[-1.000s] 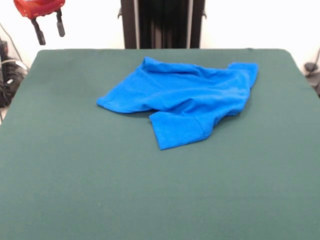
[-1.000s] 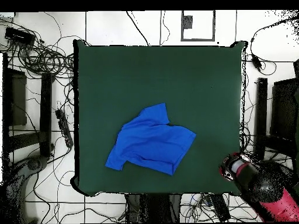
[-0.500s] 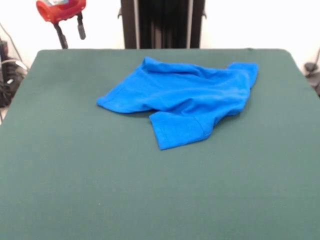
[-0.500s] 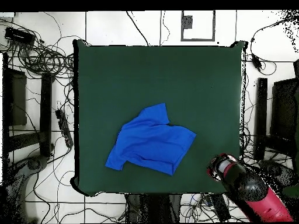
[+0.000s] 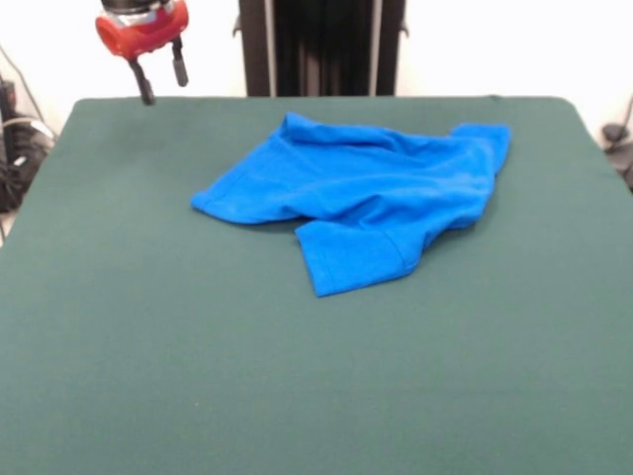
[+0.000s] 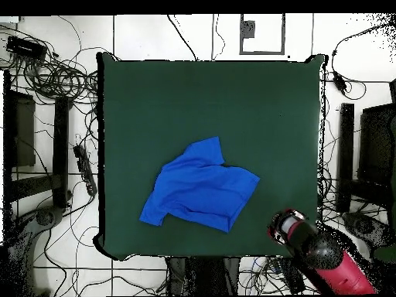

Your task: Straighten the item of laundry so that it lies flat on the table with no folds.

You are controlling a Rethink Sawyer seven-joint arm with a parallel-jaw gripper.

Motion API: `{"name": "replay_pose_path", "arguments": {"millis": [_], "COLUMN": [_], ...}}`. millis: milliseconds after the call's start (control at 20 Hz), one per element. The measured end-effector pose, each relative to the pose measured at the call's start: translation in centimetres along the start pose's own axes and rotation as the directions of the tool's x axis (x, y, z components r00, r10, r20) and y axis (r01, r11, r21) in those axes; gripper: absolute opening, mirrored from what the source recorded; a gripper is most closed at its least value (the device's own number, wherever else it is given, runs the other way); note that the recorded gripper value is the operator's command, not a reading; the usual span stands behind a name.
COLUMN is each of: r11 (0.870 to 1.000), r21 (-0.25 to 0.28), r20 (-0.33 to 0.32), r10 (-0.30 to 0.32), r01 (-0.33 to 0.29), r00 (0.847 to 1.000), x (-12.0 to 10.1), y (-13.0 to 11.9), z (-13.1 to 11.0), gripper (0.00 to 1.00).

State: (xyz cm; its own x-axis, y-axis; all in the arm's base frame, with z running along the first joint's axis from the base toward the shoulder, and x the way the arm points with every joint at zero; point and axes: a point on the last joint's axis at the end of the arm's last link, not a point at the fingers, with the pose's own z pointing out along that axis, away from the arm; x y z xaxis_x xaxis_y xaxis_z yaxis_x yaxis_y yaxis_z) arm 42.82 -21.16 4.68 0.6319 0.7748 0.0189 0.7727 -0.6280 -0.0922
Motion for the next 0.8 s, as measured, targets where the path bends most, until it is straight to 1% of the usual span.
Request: {"name": "replay_pose_path", "arguments": {"millis": [450,600,800], "r11": [1.000,1.000,0.998], "r21": [0.015,0.015,0.009], "r20": [0.001,0.003,0.010], "r10": [-0.005,-0.021,-0.065], "r01": [0.005,0.021,0.065], "r00": [1.000,1.000,0.998], "x": [0.4,1.1,3.1], "y": [-1.4,-1.9,-2.8], "z": [2.0,2.7,4.0], "gripper": [1.00,1.00,1.00]}}
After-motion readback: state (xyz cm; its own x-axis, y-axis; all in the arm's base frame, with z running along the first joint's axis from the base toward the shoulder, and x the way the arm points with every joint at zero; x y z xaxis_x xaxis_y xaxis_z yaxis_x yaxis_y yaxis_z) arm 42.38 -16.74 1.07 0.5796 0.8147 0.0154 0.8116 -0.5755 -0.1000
